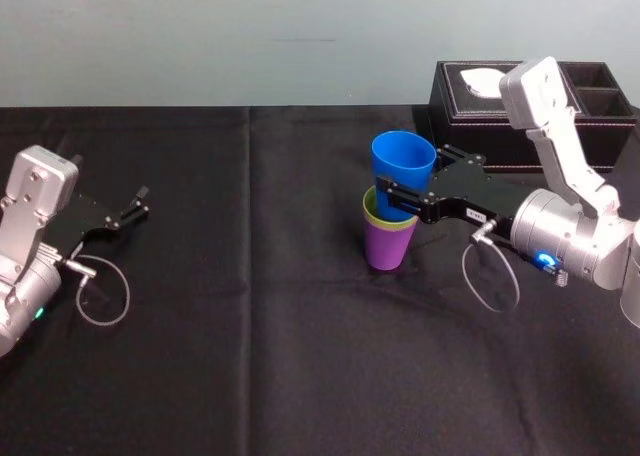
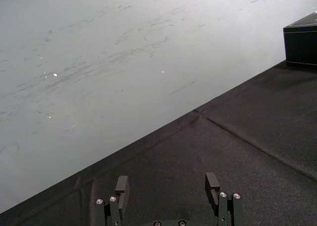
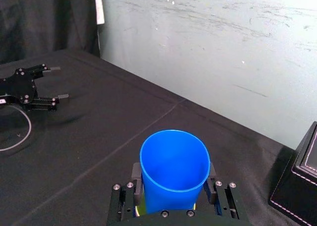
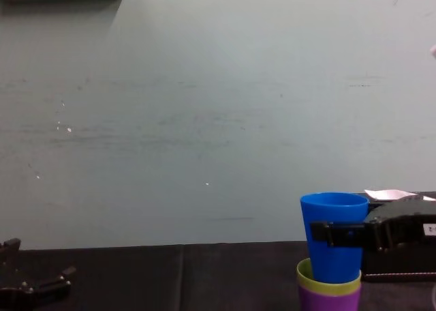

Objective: Stack the three plastic cups sequentially using one hand.

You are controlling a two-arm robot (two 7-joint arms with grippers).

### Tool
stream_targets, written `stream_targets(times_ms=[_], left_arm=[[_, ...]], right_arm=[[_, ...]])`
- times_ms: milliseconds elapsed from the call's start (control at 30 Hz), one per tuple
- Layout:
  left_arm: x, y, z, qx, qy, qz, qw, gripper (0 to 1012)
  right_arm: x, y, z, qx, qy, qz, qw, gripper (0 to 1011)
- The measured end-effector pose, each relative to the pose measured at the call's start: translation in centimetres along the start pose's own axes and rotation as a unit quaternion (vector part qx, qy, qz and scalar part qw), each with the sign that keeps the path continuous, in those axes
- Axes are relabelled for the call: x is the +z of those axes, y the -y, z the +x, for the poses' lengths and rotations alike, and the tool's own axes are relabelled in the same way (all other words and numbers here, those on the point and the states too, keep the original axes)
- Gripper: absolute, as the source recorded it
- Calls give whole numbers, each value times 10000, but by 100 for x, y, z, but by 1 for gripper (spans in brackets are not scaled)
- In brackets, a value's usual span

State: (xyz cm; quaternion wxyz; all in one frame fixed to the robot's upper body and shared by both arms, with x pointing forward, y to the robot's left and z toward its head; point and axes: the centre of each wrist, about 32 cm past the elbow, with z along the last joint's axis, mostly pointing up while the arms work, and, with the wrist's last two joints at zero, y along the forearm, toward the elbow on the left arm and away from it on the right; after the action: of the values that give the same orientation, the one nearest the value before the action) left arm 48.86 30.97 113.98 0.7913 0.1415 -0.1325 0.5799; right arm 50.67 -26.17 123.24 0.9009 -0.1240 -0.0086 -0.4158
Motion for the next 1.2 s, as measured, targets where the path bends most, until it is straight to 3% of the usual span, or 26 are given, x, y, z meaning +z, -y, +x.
stream_targets(times_ms=[567,933,1200], left_arm=[[0,0,0,0,0,0,10000,1012],[0,0,0,0,0,0,10000,1011],[0,0,0,0,0,0,10000,1011]], right_arm=[[-106,-74,10,71,-34,-72,9999,726],[-100,-72,7,74,-29,-64,9999,730],[-97,-68,6,65,-25,-60,10000,927]])
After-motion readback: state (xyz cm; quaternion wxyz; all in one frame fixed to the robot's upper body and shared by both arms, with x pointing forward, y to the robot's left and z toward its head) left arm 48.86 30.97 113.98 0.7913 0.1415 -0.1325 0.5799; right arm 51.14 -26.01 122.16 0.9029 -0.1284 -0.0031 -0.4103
